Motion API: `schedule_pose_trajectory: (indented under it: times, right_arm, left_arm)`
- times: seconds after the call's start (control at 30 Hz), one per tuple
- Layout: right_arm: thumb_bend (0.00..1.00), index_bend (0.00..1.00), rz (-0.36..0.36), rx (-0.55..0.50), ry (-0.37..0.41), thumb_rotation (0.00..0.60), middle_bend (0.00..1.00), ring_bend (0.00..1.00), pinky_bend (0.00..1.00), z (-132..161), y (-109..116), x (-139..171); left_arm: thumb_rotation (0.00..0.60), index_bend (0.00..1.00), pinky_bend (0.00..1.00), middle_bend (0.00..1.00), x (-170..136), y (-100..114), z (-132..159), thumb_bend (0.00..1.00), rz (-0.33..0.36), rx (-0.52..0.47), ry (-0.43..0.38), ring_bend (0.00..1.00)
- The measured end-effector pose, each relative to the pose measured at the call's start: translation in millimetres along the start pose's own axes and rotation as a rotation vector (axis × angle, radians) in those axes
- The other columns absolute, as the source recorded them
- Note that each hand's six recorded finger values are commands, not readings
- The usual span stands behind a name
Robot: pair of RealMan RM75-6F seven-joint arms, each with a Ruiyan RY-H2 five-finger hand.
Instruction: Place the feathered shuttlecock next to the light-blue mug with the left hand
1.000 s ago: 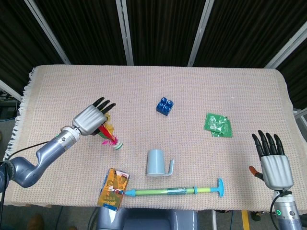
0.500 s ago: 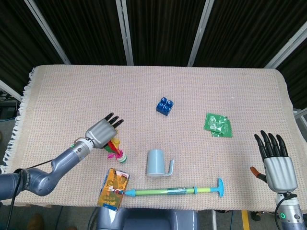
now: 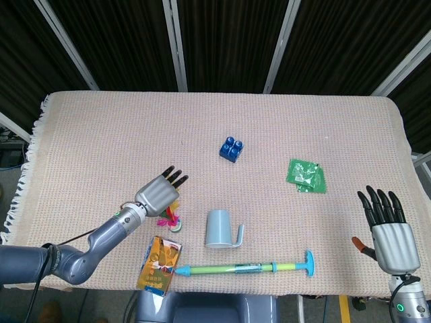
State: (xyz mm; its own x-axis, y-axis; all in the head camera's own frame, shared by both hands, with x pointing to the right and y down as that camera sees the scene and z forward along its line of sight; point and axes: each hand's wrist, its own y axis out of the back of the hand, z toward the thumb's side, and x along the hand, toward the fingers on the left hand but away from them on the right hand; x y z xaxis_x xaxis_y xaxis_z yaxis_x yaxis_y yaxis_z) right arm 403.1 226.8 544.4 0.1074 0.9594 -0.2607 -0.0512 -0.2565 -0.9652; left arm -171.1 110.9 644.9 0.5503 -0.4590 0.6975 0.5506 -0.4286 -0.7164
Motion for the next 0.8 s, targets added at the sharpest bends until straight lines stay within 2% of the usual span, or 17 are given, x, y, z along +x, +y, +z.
schedule_pose_trajectory:
  times: [0.2,0.3,0.57,0.8]
  right_arm:
    - [0.01,0.0,0.0,-0.001,0.002,0.6,0.0,0.0,0.0,1,0,0]
    - [0.01,0.0,0.0,-0.002,0.005,0.6,0.0,0.0,0.0,2,0,0]
    - [0.01,0.0,0.003,0.002,0.008,0.6,0.0,0.0,0.0,4,-1,1]
    - [0.01,0.0,0.023,0.01,0.016,0.6,0.0,0.0,0.0,7,-5,1]
  left_arm:
    - [0.599,0.0,0.0,0.0,0,19,15,0.16,0.118,-0.074,-0.077,0.0]
    - [0.598,0.0,0.0,0.0,0,23,15,0.15,0.136,-0.111,-0.09,0.0]
    - [0.6,0.0,0.0,0.0,0,33,14,0.15,0.163,-0.131,-0.094,0.0]
    - [0.6,0.0,0.0,0.0,1,50,25,0.13,0.268,-0.184,-0.141,0.0]
